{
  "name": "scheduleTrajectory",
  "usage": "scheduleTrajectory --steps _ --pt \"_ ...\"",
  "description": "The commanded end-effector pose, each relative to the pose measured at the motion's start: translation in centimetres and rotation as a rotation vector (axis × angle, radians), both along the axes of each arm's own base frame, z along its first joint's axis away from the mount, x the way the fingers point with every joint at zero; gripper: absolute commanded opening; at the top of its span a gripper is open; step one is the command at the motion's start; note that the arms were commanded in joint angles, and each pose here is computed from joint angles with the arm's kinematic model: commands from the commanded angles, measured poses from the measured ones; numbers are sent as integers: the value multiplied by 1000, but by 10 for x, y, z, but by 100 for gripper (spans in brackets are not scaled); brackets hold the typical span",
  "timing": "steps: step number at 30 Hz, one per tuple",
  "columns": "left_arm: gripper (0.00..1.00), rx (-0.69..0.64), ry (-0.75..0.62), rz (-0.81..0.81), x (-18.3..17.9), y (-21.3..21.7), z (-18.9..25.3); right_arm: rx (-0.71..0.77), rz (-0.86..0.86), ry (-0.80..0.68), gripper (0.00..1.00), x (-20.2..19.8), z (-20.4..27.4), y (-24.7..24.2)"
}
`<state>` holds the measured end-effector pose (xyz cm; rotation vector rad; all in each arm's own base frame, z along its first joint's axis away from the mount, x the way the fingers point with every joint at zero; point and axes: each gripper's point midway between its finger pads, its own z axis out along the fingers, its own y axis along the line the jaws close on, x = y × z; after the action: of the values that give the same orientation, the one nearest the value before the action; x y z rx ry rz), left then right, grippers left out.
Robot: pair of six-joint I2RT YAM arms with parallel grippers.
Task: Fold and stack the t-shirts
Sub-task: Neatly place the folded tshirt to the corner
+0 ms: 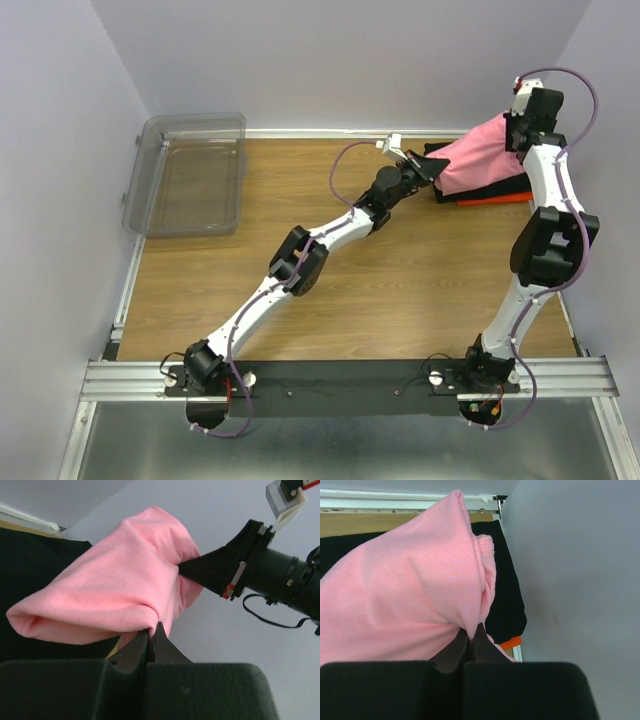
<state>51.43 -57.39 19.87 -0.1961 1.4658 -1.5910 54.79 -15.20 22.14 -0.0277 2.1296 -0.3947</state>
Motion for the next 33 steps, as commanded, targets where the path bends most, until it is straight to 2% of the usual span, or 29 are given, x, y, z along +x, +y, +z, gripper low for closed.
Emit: scheduleTrajectory --steps 1,14,17,18,22,24,33 --pt "0 -111 45 133 24 19 7 -31 -82 -34 0 8 -7 -24" --pt "0 -120 123 196 50 37 -27 -23 -99 -34 1 22 -32 -30" --pt "19 -116 138 204 54 40 -34 -28 -107 -38 0 25 -35 -32" --pt "30 -114 141 203 55 41 -35 -29 -110 -41 1 26 -36 -33" --pt "46 -96 144 189 56 44 -42 -36 -130 -44 0 29 -42 -40" --pt "51 -81 135 187 58 48 -41 -40 -140 -55 1 30 -43 -43" --pt "56 14 -8 155 51 80 -8 -52 -175 -84 1 31 -37 -57"
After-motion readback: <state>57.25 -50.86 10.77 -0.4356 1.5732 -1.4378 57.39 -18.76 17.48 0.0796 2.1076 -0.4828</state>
